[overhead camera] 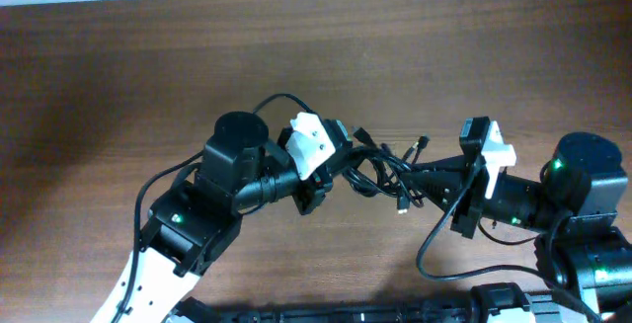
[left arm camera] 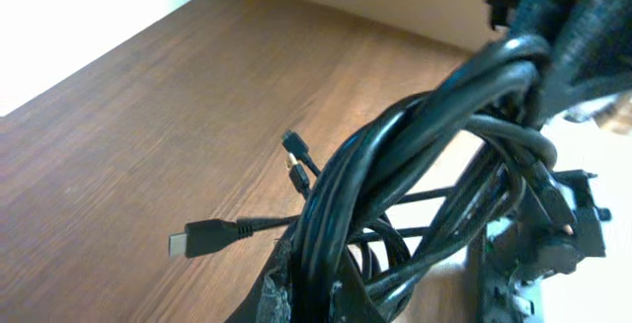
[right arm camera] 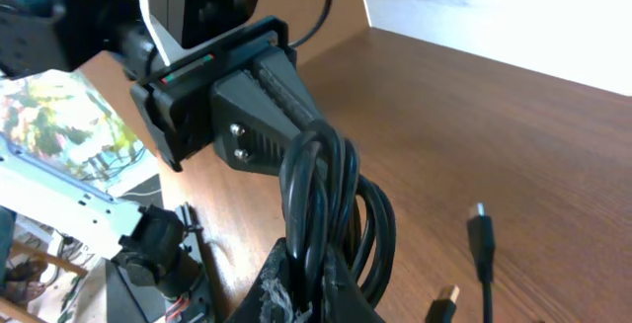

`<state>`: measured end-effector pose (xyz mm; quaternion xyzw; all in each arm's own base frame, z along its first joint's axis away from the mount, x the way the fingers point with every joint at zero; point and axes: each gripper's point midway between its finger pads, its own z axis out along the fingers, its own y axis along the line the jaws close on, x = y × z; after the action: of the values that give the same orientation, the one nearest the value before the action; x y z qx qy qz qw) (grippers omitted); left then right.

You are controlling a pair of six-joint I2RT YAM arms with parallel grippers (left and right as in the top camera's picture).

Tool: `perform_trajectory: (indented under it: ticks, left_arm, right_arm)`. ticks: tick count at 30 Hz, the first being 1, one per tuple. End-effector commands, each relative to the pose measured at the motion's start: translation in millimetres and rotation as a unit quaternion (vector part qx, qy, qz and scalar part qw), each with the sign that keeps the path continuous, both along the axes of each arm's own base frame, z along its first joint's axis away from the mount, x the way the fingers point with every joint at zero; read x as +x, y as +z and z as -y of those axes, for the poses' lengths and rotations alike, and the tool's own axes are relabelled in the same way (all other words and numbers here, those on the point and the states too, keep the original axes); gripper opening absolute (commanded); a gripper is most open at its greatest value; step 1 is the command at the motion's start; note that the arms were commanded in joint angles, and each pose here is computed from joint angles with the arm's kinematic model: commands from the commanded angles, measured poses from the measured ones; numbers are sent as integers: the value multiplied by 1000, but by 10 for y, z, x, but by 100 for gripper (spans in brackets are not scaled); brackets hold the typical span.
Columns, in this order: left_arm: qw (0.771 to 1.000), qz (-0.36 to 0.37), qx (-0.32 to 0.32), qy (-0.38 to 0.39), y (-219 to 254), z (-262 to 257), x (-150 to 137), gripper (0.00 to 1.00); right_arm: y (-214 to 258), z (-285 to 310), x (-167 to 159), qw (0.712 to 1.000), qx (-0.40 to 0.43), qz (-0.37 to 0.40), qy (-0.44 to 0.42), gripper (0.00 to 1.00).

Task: Untangle cables

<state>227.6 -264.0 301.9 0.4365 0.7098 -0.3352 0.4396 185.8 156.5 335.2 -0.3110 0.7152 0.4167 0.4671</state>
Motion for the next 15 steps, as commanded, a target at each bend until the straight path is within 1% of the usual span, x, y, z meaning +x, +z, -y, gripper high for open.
perform_trajectory:
  ticks: [1, 4, 11, 15]
  left_arm:
    - [988, -11, 15, 154, -5, -321, 406, 0]
    - [987, -19, 4, 162, 19, -319, 422, 0]
    - [977, -52, -79, 193, 276, -262, 509, 0]
    - [972, -65, -107, 198, 362, -239, 523, 0]
  right_arm:
    - [74, 6, -42, 1000, -1, 20, 0, 4]
    - [73, 6, -43, 1000, -1, 20, 0, 4]
    - [52, 6, -52, 1000, -1, 12, 0, 4]
    - [52, 6, -52, 1000, -1, 12, 0, 4]
